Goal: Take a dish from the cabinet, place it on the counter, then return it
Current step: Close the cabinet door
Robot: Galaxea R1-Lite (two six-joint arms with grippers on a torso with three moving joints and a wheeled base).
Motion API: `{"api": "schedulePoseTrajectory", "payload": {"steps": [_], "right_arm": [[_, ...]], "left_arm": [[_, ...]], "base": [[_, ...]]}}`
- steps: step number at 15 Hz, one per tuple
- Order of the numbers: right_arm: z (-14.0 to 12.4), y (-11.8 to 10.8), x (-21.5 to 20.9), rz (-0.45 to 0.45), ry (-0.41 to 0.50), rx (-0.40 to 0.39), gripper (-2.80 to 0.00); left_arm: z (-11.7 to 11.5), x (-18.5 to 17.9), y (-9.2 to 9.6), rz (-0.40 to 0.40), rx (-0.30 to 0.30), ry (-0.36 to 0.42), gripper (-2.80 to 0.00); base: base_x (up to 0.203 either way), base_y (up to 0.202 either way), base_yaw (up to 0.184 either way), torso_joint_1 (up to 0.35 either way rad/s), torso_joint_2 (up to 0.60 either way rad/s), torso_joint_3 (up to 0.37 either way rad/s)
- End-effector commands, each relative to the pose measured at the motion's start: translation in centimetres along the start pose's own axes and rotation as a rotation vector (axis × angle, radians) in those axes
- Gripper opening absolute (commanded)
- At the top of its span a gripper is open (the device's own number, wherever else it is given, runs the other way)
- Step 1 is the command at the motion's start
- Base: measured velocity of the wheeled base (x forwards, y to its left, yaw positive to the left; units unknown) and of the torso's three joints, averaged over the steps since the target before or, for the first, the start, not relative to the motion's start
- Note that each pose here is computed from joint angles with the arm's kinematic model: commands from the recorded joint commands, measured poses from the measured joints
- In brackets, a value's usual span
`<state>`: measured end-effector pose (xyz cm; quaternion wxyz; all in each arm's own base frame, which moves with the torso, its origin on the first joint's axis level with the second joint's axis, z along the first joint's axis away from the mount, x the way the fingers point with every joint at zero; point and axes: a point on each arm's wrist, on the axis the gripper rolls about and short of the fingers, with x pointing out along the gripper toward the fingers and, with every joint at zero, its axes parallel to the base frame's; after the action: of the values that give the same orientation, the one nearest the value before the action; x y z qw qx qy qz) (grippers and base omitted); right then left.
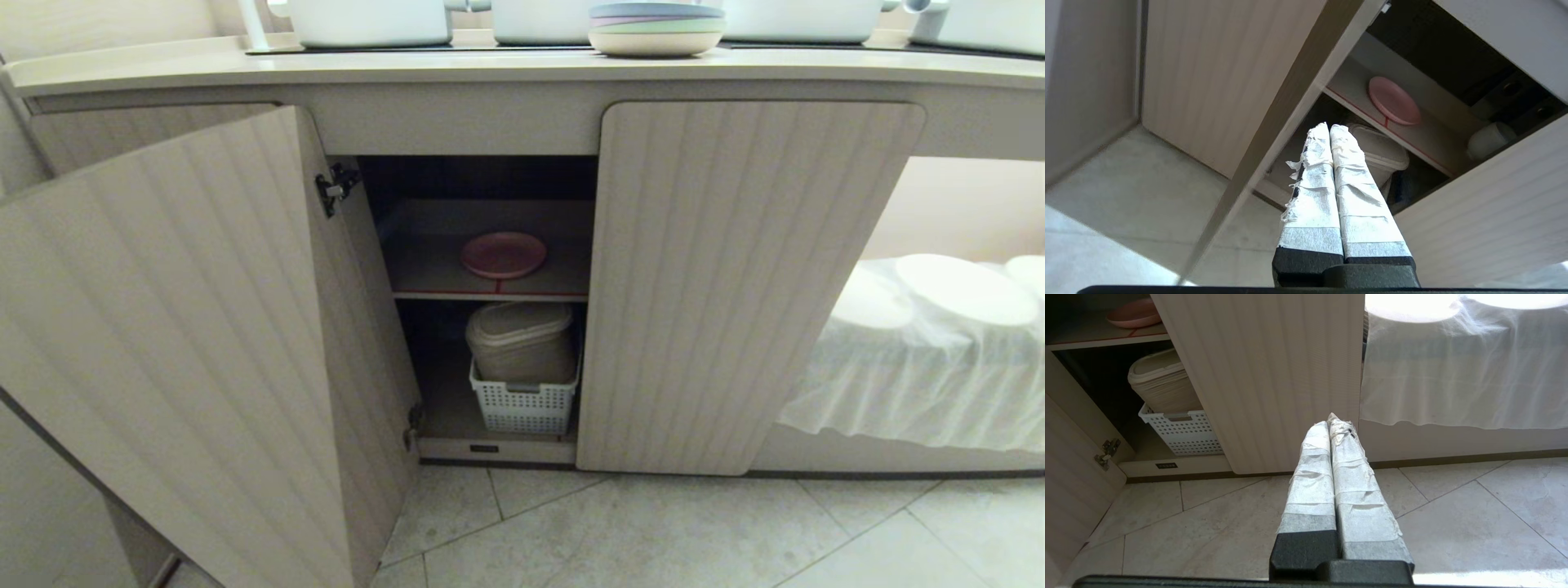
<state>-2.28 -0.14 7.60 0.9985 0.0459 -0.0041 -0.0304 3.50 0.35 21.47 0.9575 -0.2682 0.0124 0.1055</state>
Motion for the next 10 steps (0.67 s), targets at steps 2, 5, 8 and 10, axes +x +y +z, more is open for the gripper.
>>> {"api": "schedulePoseTrajectory", "payload": {"steps": [2,5,8,10], "right_arm": [[0.0,0.0,0.0,0.0,-0.001,0.0,-2.8],[0.0,0.0,0.0,0.0,-0.001,0.0,-2.8],[0.0,0.0,0.0,0.0,-0.001,0.0,-2.8],[0.0,0.0,0.0,0.0,-0.001,0.0,-2.8]], "left_arm": [[-0.1,-0.1,0.1,-0.001,-0.075,-0.002,-2.8],[0.0,-1.3,0.3,-0.063,-0.147,-0.023,-2.8],[0.1,-1.3,0.3,-0.065,-0.187,-0.029,-2.8],[0.8,-1.1,-0.2,-0.058,-0.224,-0.048,-2.8]], "base": [[0.0,0.0,0.0,0.0,0.0,0.0],[0.0,0.0,0.0,0.0,0.0,0.0],[0.0,0.0,0.0,0.0,0.0,0.0],[0.0,0.0,0.0,0.0,0.0,0.0]]}}
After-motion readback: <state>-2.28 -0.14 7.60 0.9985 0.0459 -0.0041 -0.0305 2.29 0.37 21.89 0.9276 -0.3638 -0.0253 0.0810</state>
